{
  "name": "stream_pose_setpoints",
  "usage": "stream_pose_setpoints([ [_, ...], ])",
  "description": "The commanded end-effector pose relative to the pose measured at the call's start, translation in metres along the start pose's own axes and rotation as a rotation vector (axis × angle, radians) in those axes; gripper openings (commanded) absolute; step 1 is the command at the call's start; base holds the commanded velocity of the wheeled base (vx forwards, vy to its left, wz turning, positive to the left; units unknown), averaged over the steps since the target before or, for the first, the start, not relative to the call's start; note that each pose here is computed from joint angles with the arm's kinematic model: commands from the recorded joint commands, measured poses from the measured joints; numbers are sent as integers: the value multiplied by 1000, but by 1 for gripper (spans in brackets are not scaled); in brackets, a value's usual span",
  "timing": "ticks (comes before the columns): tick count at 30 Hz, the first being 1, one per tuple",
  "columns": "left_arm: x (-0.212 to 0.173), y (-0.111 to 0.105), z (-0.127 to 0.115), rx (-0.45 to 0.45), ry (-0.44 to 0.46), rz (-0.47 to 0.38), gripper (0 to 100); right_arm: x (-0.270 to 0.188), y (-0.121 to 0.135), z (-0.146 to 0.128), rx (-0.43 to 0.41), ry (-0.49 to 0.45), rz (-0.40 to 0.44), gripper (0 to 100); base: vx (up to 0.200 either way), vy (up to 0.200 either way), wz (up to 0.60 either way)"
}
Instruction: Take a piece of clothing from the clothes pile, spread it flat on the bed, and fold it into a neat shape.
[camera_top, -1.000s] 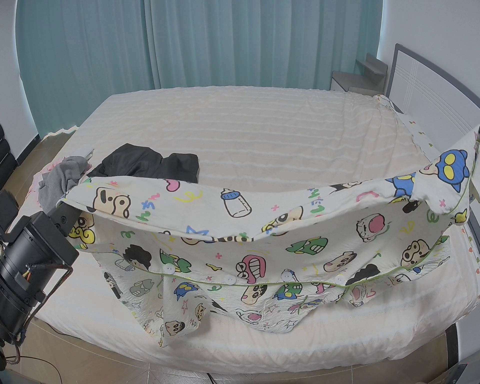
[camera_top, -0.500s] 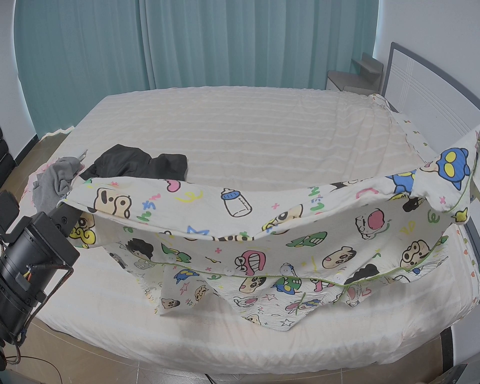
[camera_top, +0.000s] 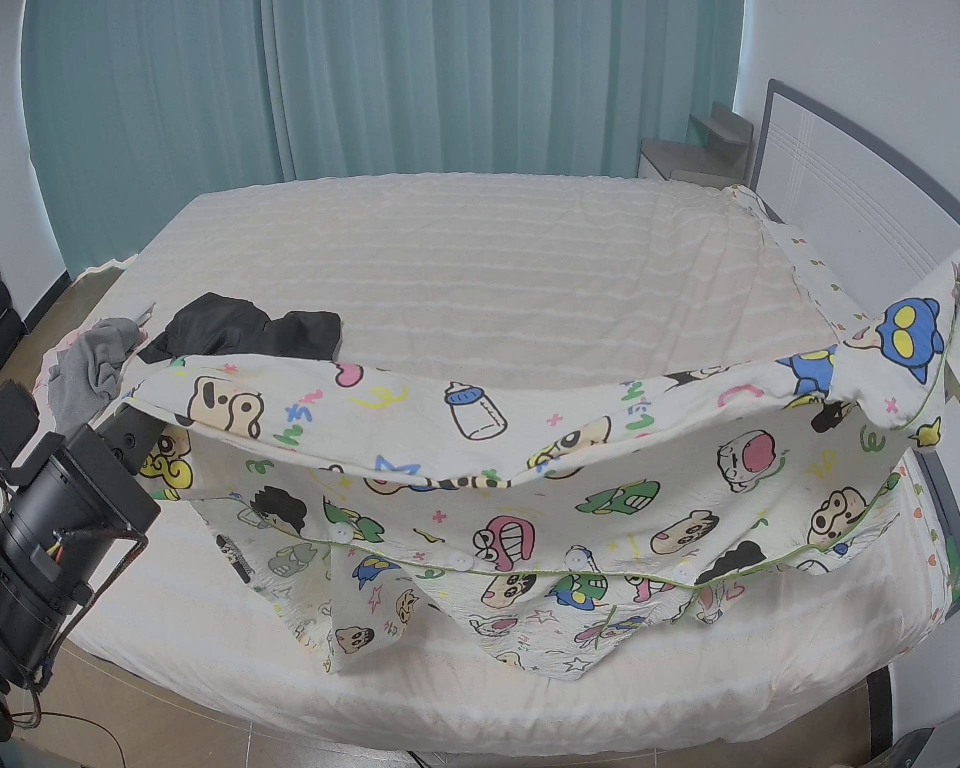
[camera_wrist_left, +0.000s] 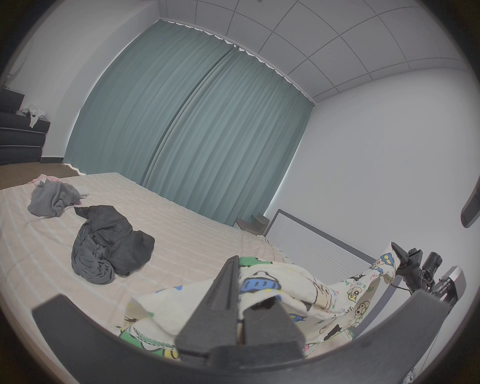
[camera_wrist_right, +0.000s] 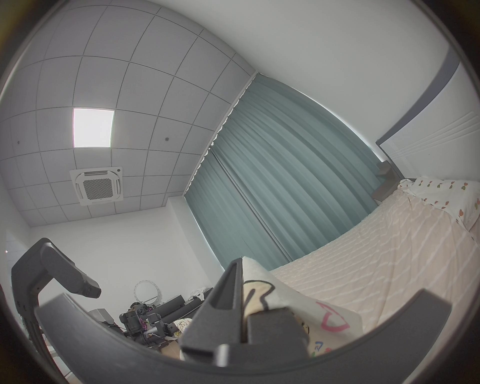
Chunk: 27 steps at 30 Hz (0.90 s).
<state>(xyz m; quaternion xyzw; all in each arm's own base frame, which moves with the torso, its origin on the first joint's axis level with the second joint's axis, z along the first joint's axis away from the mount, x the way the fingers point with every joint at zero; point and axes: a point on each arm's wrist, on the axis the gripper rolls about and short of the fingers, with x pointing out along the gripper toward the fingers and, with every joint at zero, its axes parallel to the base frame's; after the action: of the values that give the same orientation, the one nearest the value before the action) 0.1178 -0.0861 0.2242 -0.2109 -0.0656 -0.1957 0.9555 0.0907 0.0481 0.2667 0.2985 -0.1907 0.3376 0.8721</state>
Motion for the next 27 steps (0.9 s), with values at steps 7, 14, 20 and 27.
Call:
stream_pose_setpoints([
  [7,0,0,-1,-1,2,1,0,-2,2,2,-1,-2,17,0,-200,0,0],
  [14,-2,0,2,3,-7,-13,0,-11,10,11,-10,-26,79,0,-86,0,0],
  [20,-15,-2,15,17,-50,-91,0,-15,13,15,-10,-10,93,0,0,0,0],
  [27,-24,-2,22,17,-77,-134,0,-22,19,23,-15,-21,121,0,0,0,0],
])
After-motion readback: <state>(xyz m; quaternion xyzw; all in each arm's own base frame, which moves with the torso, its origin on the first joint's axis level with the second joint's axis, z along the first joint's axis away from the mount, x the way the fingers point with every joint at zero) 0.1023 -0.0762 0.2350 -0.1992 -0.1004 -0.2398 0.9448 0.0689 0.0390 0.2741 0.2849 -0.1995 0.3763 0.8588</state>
